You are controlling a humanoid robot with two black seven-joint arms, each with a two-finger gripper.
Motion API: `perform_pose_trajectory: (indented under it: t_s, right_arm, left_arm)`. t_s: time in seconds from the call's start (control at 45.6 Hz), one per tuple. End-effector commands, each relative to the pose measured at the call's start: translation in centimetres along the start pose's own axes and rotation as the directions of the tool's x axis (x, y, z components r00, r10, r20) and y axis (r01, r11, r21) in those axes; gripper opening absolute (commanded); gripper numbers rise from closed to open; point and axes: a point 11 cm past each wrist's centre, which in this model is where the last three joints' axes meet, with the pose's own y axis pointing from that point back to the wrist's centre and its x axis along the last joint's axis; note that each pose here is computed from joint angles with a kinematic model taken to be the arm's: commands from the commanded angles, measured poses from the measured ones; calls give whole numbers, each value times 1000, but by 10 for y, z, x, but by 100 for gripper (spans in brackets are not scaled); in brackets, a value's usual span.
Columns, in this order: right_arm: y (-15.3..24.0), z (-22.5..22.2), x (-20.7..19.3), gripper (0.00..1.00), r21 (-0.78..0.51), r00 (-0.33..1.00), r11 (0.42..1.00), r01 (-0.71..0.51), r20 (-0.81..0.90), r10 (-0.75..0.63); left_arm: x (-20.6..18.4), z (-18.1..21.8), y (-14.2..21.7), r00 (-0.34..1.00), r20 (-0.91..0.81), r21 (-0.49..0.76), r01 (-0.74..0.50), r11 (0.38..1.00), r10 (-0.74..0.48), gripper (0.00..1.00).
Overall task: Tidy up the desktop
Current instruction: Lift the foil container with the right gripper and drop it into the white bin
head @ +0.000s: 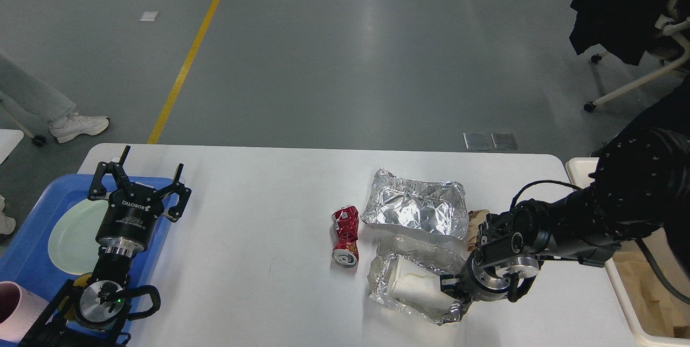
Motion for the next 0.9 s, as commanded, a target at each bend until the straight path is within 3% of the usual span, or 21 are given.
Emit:
perform_pose_trajectory:
  t_s: [0.0,0.241,0.394,0.877]
  right_arm:
    - [0,1,0,0,0,1000,1000,1,4,-1]
    - [11,8,3,0,-1,999,999,36,10,-36]
    - [47,17,15,0,5,999,999,48,14,-48]
    - [233,42,48,0,5,999,999,37,21,-37]
  left_arm:
    - [0,-1,0,1000,-2,0,0,1000,0,96]
    - [0,-1,0,1000,-2,0,0,1000,0,96]
    - [0,0,0,1000,0,0,0,1000,0,96]
    - [0,-1,0,1000,-2,0,0,1000,0,96]
